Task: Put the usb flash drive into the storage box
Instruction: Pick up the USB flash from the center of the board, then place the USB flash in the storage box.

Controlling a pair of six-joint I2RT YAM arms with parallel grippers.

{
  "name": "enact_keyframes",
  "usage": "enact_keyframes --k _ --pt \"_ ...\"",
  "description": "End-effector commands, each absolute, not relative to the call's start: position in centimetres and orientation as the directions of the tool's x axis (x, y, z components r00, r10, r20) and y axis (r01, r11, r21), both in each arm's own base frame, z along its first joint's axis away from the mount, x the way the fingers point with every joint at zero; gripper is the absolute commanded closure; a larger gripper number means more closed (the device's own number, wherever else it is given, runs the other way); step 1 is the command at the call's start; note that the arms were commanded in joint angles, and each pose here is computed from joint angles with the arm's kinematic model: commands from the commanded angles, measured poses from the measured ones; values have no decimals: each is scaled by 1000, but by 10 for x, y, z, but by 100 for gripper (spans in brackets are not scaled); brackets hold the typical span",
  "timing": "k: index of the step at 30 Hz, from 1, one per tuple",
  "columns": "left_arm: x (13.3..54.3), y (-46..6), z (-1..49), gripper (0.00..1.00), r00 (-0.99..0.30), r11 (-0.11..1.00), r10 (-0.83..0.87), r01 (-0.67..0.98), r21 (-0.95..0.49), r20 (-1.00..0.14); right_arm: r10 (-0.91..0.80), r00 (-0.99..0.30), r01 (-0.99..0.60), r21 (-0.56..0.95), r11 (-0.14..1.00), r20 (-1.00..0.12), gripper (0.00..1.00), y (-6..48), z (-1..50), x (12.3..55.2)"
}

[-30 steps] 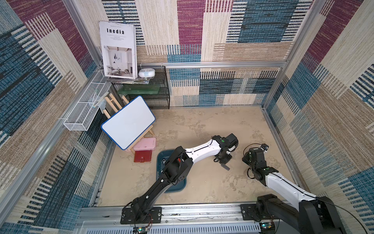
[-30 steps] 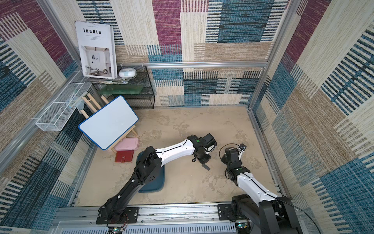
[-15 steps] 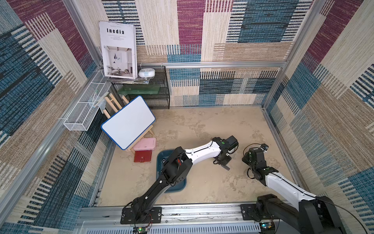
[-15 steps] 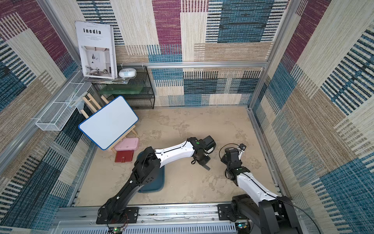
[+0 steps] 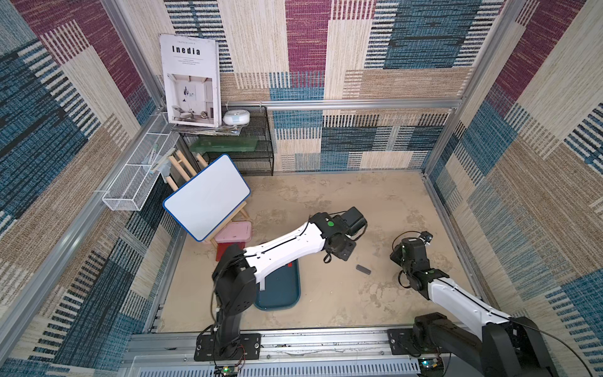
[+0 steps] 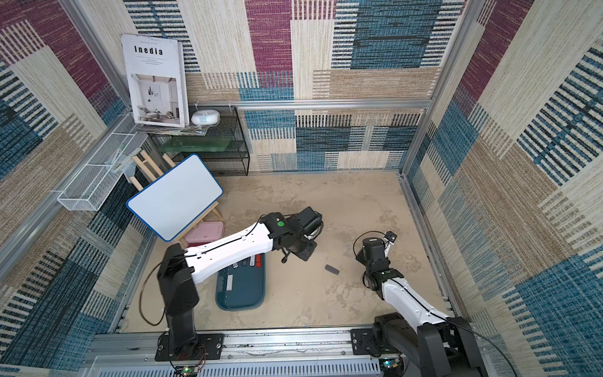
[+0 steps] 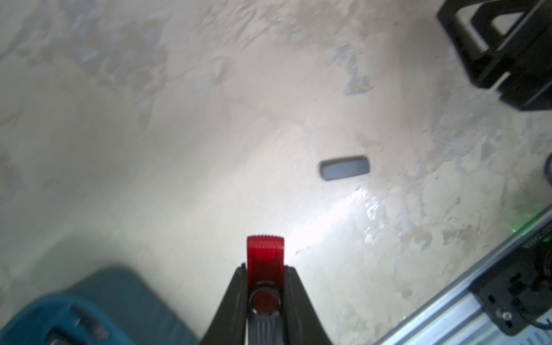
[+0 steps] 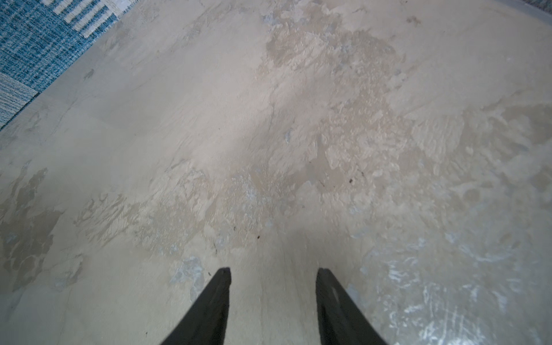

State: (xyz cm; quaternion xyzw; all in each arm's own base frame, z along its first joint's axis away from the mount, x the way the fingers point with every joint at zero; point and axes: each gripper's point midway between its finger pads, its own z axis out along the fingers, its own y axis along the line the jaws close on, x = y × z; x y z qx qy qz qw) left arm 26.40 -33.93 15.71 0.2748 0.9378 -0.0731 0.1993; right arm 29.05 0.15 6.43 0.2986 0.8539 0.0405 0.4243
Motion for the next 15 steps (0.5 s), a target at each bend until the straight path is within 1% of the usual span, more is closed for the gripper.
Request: enact_keyframes --k 1,5,8,12,15 --pt "260 -276 159 84 -848 936 313 352 -12 -428 541 -457 469 326 821 -706 49 2 67 293" --pt "238 -200 140 82 -908 985 141 169 -38 -393 542 -461 468 327 821 -702 49 3 66 294" --pt "222 -165 118 81 -929 996 55 77 -46 -366 542 -464 472 323 820 -701 49 3 65 294" --pt "209 -144 89 81 -947 999 9 18 -26 -321 543 -462 471 325 820 -701 49 2 65 293" --pt "207 -139 73 81 -955 1000 -11 -6 -18 -298 544 -458 471 328 819 -703 49 2 66 292"
